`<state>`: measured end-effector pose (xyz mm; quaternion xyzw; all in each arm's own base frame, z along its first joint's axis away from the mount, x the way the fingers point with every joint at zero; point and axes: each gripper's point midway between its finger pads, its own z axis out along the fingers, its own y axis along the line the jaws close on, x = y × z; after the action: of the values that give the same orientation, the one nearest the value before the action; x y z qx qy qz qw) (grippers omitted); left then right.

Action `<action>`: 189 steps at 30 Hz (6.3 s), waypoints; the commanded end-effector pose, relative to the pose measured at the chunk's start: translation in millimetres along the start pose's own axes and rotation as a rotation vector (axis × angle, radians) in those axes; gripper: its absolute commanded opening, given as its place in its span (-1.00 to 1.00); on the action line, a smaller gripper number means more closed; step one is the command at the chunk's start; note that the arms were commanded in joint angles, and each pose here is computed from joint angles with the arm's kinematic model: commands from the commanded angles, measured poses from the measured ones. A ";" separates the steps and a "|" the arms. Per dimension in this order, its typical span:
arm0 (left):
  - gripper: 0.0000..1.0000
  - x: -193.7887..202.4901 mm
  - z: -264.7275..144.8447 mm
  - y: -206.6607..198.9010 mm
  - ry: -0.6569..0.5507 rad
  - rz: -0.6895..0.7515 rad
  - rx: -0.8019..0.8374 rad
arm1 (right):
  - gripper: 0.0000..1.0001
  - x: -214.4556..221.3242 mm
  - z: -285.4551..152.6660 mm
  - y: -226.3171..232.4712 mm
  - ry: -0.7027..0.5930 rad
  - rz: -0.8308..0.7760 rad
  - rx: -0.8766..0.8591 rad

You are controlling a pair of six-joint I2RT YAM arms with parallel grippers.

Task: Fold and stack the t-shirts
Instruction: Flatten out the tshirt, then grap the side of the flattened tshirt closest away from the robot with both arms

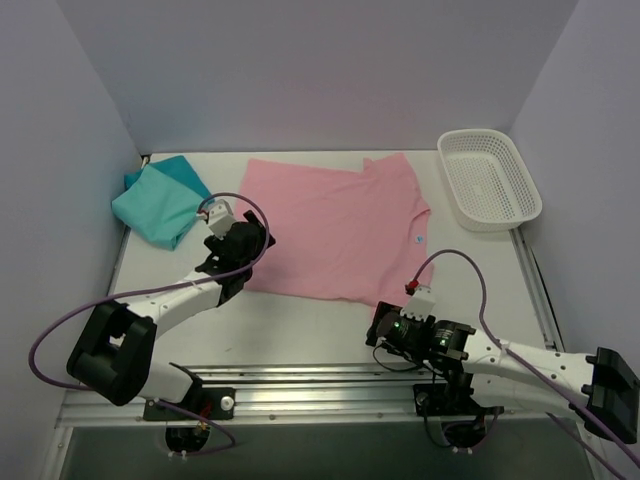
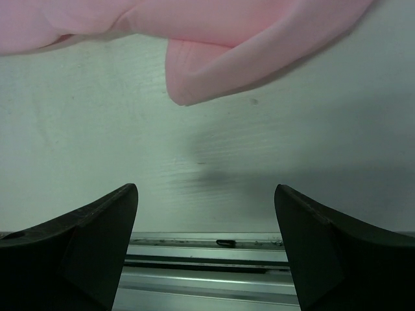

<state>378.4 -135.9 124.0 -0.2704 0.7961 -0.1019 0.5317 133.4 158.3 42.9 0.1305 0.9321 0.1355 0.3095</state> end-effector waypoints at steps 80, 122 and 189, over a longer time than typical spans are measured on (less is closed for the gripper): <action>0.88 -0.9 -6.2 -20.7 -0.031 -0.041 0.074 | -1.00 -104.2 -57.5 -38.3 -0.352 0.273 0.139; 0.88 -14.4 94.9 -84.6 0.101 0.082 0.269 | -1.00 -357.6 170.1 -0.4 -0.431 0.185 0.481; 0.88 -114.8 -29.4 -49.1 -0.047 -0.064 0.281 | 0.69 -349.0 40.0 -17.5 -0.514 0.209 0.259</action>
<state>447.6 -106.6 294.4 -0.2132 0.7248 -0.2383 0.6102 478.0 53.4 233.7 0.2885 0.7858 0.0524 0.5446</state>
